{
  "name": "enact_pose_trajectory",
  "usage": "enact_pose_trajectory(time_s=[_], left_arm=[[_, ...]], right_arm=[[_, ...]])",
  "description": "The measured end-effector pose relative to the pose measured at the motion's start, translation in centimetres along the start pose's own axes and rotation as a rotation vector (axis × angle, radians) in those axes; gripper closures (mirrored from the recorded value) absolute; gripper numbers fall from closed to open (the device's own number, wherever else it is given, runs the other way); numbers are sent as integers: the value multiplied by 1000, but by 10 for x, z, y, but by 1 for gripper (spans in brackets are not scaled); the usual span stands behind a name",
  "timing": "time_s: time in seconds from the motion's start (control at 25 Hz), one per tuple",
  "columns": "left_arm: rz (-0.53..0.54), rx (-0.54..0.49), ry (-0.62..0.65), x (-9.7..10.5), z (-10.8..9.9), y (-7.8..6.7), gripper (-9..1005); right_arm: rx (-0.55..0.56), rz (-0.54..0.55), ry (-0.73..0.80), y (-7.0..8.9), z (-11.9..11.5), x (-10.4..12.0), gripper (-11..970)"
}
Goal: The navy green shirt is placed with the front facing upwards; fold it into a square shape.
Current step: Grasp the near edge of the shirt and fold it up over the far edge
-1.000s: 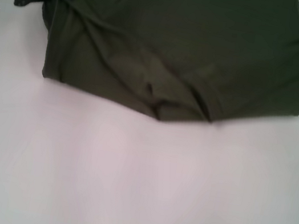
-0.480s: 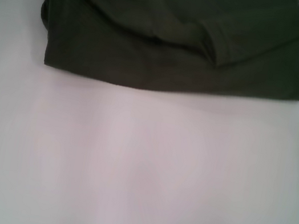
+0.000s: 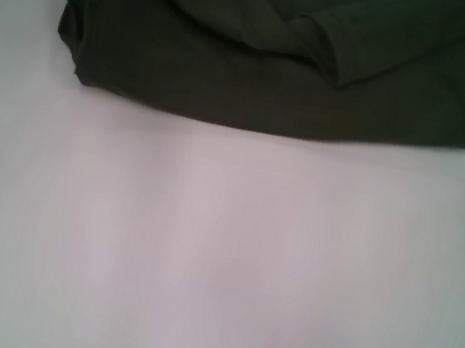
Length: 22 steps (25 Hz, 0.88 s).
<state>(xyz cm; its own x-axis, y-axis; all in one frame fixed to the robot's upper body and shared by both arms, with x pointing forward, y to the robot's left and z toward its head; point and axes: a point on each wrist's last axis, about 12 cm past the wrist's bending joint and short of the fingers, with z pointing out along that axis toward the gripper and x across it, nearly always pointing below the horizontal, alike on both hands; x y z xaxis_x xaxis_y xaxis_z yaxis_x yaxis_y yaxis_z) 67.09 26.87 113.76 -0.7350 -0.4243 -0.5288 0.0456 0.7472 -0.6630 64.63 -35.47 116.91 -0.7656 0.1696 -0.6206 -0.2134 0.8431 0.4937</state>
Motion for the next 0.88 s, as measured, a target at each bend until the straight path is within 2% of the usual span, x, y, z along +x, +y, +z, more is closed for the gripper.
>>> enact_pose_trajectory(time_s=[0.2, 0.72, 0.88], left_arm=[[42, -20, -10, -3, 10, -10, 940], [67, -19, -42, -13, 13, -21, 936], [87, -22, -65, -21, 14, -27, 935]], right_arm=[[34, -34, -16, 4, 8, -6, 948], [96, -111, -81, 11, 17, -24, 947], [119, -132, -102, 13, 19, -30, 947]])
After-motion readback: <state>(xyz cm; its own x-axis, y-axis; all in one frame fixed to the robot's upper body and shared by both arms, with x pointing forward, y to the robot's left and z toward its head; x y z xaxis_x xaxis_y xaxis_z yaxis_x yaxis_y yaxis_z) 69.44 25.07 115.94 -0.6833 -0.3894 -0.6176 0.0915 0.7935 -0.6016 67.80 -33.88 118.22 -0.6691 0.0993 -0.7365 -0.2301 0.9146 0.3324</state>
